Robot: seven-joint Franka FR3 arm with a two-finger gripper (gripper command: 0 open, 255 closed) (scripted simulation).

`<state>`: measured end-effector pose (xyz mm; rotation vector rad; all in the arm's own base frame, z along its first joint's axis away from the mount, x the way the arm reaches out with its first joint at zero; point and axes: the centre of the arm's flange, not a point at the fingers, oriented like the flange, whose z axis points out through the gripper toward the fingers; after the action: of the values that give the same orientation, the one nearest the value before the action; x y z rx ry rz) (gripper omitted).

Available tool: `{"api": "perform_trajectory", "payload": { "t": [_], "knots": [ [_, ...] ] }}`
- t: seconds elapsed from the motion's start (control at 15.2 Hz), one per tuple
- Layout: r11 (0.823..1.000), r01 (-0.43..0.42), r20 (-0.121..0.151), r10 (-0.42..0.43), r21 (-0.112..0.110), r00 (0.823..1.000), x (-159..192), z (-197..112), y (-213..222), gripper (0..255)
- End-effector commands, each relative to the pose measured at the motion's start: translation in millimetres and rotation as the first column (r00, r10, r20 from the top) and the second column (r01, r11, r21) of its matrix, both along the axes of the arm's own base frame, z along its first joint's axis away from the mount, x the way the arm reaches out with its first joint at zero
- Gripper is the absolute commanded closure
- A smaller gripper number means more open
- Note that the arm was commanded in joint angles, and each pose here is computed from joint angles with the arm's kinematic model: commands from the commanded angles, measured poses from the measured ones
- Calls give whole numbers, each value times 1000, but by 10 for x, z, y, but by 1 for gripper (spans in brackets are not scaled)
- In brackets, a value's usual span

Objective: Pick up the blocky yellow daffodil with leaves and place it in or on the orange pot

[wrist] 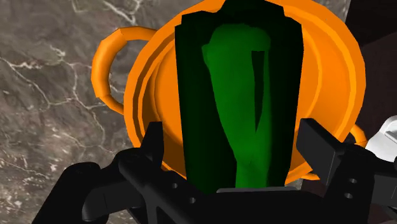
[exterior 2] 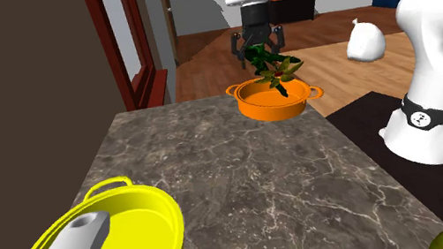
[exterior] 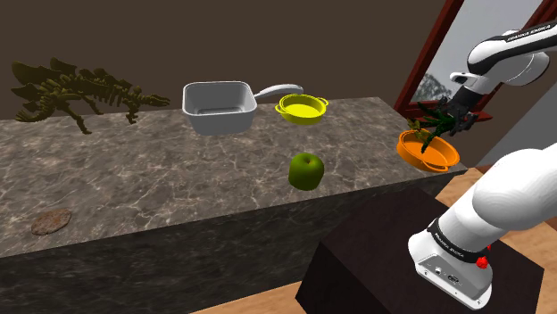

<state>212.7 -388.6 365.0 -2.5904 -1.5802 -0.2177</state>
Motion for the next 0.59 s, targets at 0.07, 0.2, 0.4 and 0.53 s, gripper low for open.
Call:
{"api": "perform_trajectory", "payload": {
  "t": [0.07, 0.2, 0.4, 0.53],
  "knots": [
    [1000, -1, -1, 1, 1, 1000, -11, 322, -50, 0],
    [1000, -1, -1, 1, 1, 1000, -11, 322, -50, 0],
    [1000, -1, -1, 1, 1, 1000, -11, 322, -50, 0],
    [1000, -1, -1, 1, 1, 1000, -11, 322, -50, 0]
  ]
}}
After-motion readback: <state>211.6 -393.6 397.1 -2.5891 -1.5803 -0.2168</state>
